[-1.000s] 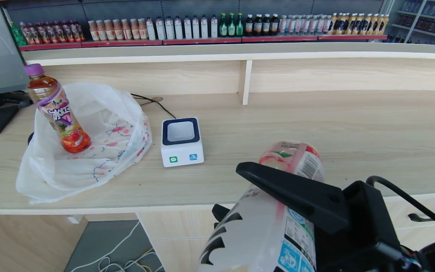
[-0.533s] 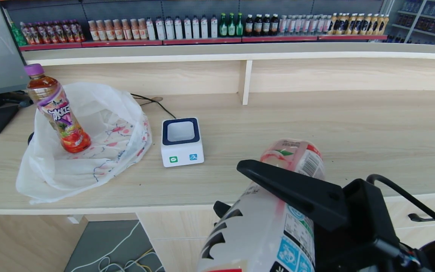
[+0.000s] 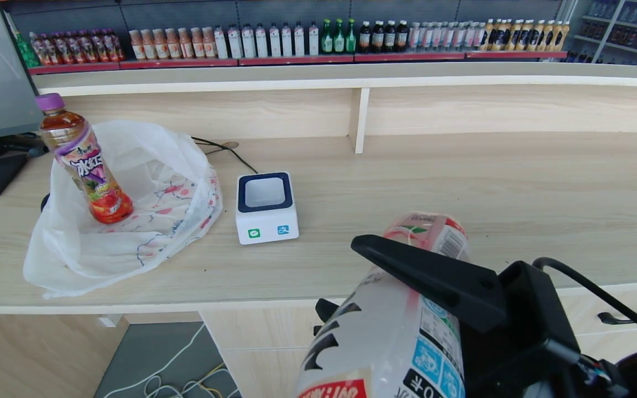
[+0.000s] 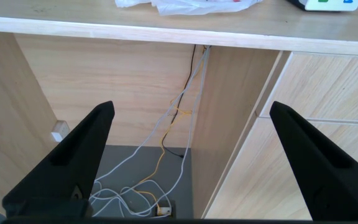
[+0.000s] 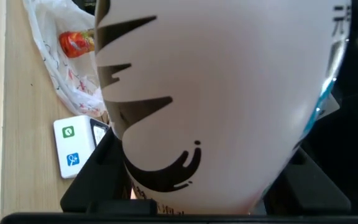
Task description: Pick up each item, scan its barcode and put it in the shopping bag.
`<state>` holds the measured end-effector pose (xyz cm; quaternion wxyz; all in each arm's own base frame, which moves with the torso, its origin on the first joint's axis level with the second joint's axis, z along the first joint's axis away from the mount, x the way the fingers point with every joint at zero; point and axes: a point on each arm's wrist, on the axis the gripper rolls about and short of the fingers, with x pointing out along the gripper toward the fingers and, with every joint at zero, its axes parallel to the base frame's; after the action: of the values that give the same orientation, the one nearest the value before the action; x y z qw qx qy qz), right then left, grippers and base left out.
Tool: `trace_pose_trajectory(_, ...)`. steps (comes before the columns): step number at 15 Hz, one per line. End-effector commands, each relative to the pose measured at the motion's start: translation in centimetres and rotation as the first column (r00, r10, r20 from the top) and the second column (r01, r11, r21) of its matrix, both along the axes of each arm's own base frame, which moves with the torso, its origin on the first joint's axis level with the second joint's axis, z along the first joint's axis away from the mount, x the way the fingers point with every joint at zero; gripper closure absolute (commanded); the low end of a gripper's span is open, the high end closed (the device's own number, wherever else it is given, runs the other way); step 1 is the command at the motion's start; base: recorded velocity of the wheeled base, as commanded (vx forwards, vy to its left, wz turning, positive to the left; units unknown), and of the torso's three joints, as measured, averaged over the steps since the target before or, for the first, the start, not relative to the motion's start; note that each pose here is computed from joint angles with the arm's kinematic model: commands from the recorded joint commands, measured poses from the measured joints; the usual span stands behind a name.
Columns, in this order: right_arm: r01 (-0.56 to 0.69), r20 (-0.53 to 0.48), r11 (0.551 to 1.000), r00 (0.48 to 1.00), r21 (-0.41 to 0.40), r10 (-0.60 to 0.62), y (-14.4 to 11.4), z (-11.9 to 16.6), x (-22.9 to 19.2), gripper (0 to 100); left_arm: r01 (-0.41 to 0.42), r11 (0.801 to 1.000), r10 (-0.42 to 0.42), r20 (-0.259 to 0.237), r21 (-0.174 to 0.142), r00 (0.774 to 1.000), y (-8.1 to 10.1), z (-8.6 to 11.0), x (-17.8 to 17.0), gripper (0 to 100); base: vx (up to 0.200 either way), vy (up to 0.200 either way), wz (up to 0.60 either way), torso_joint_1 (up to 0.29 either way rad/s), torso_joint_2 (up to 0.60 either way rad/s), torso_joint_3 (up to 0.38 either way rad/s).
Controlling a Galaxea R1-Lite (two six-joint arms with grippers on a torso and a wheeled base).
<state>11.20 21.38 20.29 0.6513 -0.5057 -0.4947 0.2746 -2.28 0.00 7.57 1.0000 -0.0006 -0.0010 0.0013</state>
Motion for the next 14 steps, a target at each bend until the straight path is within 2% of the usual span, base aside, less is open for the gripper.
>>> trace_pose_trajectory(1,-0.018,-0.058,1.000,0.998,-0.001,0.018,-0.2,-0.6,-0.1,100,-0.001,1.000,0.001,0.001,0.000,1.000,0.0,0.0,0.0,0,0.000,0.000,0.00,0.000,0.00,0.000)
trace_pose_trajectory(5,-0.044,-0.228,0.999,0.973,0.022,0.048,-0.9,-1.8,0.2,100,-0.001,1.000,0.001,0.001,0.000,1.000,0.0,0.0,0.0,0,0.000,0.000,0.00,0.000,0.00,0.000)
trace_pose_trajectory(8,-0.082,-0.396,0.994,0.912,0.068,0.102,-1.2,-2.8,0.1,100,-0.001,1.000,0.001,0.001,0.000,1.000,0.0,0.0,0.0,0,0.000,0.000,0.00,0.000,0.00,0.000)
trace_pose_trajectory(10,-0.088,-0.418,0.992,0.901,0.087,0.117,-1.2,-2.7,0.1,100,-0.001,1.000,0.001,0.001,0.000,1.000,0.0,0.0,0.0,0,0.000,0.000,0.00,0.000,0.00,0.000)
trace_pose_trajectory(12,-0.103,-0.489,0.984,0.857,0.148,0.163,-1.3,-2.4,0.1,100,-0.001,1.000,0.001,0.001,0.000,1.000,0.0,0.0,0.0,0,0.000,0.000,0.00,0.000,0.00,0.000)
trace_pose_trajectory(14,-0.058,-0.544,0.978,0.824,0.199,0.160,-1.0,-2.3,0.6,100,-0.001,1.000,0.001,0.001,0.000,1.000,0.0,0.0,0.0,0,0.000,0.000,0.00,0.000,0.00,0.000)
